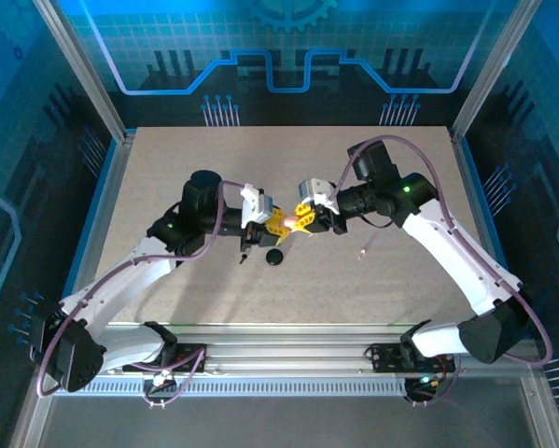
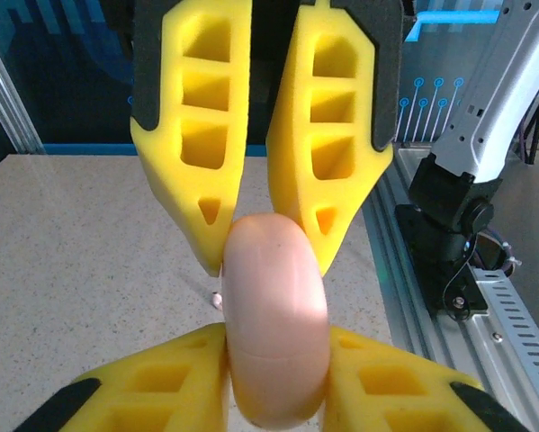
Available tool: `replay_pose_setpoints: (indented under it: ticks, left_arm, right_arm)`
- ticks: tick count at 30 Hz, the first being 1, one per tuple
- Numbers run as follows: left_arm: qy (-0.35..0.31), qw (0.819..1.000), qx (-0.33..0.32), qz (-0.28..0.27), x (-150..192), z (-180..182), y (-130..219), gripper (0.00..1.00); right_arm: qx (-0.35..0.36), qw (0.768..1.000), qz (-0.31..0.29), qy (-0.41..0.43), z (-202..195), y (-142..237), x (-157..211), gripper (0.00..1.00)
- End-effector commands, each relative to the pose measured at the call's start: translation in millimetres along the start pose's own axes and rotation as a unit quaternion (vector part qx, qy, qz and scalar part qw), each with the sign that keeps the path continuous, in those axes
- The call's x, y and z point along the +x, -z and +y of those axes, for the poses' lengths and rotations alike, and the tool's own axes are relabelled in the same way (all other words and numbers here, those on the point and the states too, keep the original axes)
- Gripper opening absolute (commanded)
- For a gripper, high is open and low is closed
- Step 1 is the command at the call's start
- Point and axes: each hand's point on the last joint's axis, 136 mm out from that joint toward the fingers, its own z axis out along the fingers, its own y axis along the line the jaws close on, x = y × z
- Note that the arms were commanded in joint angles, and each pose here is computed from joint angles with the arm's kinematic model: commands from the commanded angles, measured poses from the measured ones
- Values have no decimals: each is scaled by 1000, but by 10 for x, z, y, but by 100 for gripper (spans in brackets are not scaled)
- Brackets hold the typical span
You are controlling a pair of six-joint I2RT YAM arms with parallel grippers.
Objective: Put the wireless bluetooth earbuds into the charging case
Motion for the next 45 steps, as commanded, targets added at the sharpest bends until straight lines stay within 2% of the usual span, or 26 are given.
replay_pose_setpoints:
  ticks: [1,2,3,5,6,10,19,45]
  left_arm:
    - [-16,1000,12,-13,-84,-90,8,22]
    - [-17,1000,9,-13,-85,-85,14,21]
    - [-18,1000,7,-12,-85,-83,18,20]
    - [-22,1000,5,-10,-75,-85,22,20]
    - [-24,1000,3,-9,-76,-86,28,20]
    - [-25,1000,2,-7,-69,-92,36,20]
    - [-23,1000,5,-6,-65,-92,30,19]
    - [-23,1000,8,6,21,-93,7,17]
  right_arm:
    - [-6,1000,-17,5,55,13,-79,15]
    - [-4,1000,-17,5,51,13,-77,15]
    - [-1,1000,-16,4,38,13,-74,20]
    - [13,1000,-9,0,-6,15,-49,37]
    - [15,1000,-6,1,-7,12,-38,41]
    - [12,1000,-3,4,15,-21,-26,48]
    - [21,1000,6,3,-38,-80,-9,48]
    - [137,990,10,17,-378,215,-47,47]
